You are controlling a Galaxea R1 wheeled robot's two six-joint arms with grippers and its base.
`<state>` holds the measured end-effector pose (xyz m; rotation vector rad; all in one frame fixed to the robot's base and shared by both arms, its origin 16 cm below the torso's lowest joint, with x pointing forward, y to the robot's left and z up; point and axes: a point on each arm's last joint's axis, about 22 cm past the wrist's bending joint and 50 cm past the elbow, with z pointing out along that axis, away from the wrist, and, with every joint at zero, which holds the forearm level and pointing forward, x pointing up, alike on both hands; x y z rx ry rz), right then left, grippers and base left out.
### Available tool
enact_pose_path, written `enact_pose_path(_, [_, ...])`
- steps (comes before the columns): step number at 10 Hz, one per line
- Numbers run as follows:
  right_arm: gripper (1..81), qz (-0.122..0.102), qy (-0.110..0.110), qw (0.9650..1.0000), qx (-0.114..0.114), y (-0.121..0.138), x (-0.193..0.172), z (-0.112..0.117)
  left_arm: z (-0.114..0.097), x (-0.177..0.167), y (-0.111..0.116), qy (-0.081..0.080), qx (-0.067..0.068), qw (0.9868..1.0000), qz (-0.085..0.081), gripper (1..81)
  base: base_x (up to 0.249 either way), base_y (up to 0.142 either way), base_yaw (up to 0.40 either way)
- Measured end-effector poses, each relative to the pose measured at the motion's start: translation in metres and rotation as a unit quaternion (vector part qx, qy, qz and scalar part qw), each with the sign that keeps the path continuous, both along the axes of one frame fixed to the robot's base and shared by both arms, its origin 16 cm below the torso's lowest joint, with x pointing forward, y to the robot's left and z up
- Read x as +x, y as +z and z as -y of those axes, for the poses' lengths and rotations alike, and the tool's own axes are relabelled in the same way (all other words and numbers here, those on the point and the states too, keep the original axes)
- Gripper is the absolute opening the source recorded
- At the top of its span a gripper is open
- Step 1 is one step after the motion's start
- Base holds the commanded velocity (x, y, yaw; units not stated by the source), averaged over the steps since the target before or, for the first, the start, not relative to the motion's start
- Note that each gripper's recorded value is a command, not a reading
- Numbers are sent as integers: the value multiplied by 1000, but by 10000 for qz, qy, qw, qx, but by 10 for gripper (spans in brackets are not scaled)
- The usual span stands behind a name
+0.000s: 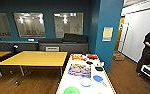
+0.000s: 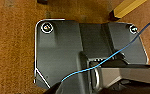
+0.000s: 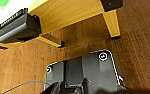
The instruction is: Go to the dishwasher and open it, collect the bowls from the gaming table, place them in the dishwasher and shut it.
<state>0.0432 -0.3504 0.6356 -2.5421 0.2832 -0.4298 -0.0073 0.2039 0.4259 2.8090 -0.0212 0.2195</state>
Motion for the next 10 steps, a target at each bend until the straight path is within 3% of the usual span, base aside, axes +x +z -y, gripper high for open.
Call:
enact_pose_path(2, [811, -10, -133, 9998, 115, 46, 16, 13, 0, -23, -1, 33, -2, 9996, -274, 811, 0, 0, 0])
enact_pose_path(5, [811, 141, -387, 9992, -19, 91, 75, 46, 1, -52, -1, 60, 0, 9977, -682, 811, 0, 0, 0])
enact_pose_path(7, [811, 204, -540, 9983, 98, 104, 119, 42, 0, -71, 1, 118, 5, 9953, -959, 811, 0, 0, 0])
enact_pose_path(10, [811, 89, -587, 9981, 142, 105, 172, 45, 0, -101, 4, 141, 12, 9905, -1368, 811, 0, 0, 0])
